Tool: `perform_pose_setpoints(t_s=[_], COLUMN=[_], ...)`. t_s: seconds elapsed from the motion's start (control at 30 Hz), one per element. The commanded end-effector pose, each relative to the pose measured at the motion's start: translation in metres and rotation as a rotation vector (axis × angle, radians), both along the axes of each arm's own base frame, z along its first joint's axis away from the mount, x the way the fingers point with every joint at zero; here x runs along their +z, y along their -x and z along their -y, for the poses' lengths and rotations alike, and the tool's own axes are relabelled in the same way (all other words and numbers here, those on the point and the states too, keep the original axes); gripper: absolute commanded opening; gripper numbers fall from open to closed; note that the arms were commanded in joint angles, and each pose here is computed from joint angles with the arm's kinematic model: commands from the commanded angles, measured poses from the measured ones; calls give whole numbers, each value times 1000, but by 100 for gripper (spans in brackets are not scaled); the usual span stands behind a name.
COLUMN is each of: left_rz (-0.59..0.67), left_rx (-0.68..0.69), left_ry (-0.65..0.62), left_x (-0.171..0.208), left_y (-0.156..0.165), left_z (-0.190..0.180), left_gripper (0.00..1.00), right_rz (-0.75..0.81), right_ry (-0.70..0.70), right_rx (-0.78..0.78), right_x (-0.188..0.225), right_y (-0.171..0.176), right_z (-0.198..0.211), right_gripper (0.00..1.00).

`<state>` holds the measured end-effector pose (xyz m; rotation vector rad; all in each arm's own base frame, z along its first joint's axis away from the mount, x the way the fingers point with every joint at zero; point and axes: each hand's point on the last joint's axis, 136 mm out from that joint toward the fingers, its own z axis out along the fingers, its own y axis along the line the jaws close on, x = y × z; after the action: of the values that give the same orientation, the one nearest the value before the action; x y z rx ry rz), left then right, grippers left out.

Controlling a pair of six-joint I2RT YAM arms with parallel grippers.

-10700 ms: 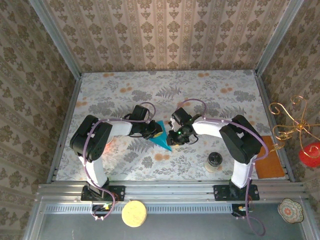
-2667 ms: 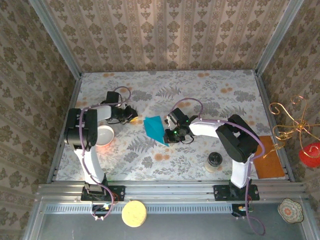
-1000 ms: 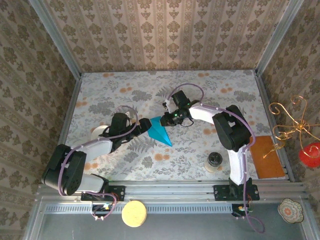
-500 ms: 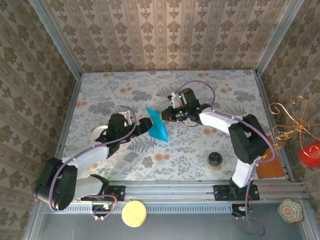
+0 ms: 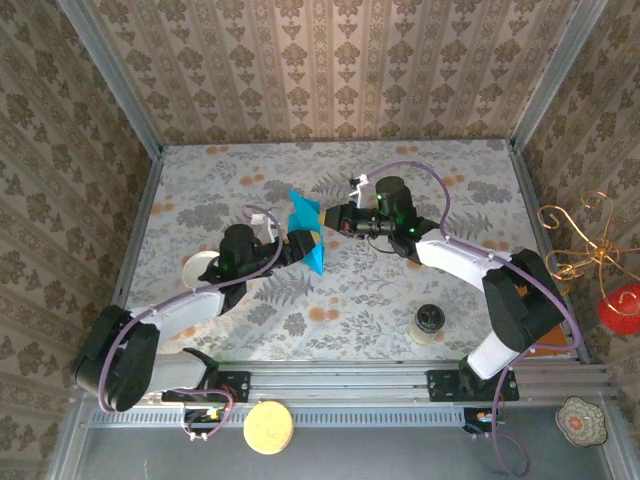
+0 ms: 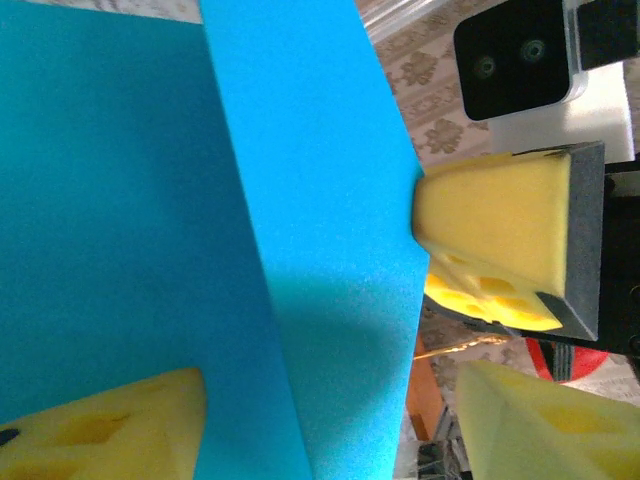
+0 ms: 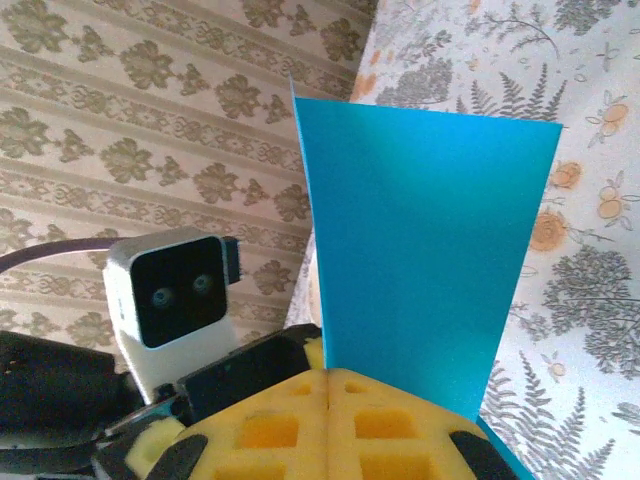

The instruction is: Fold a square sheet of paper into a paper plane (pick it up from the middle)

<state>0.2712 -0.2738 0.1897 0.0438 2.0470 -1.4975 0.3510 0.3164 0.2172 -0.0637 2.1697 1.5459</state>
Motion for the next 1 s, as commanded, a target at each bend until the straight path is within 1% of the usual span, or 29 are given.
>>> perform_pose_setpoints(t_s=[0.0,0.17,0.37,0.57,0.87,0.93,0.97], left_rz=[66,100,116,123,129,127,125], left_rx=[-55,-70,-53,-31,-42,-41,-41], left_ry=[104,145,151,146,141,134,129], left_x=[33,42,46,49,48,47,46], left_y=[1,7,13,16,18,17,17], left_z=[13,15,8,2,3,3,3], left_gripper=[64,58,55,49,34,29,27], right_rz=[27,32,38,45,38,36,34], right_ry=[-87,-100,-103,-108,-117,-114,-109], right_rx=[20,12,-2,-9,-4,-5,-5], right_x=[28,32,33,36,35,34,33], right_y=[7,11,12,14,17,18,18], right_z=[0,3,8,12,13,13,13], right_gripper=[6,6,7,7,9,11,14])
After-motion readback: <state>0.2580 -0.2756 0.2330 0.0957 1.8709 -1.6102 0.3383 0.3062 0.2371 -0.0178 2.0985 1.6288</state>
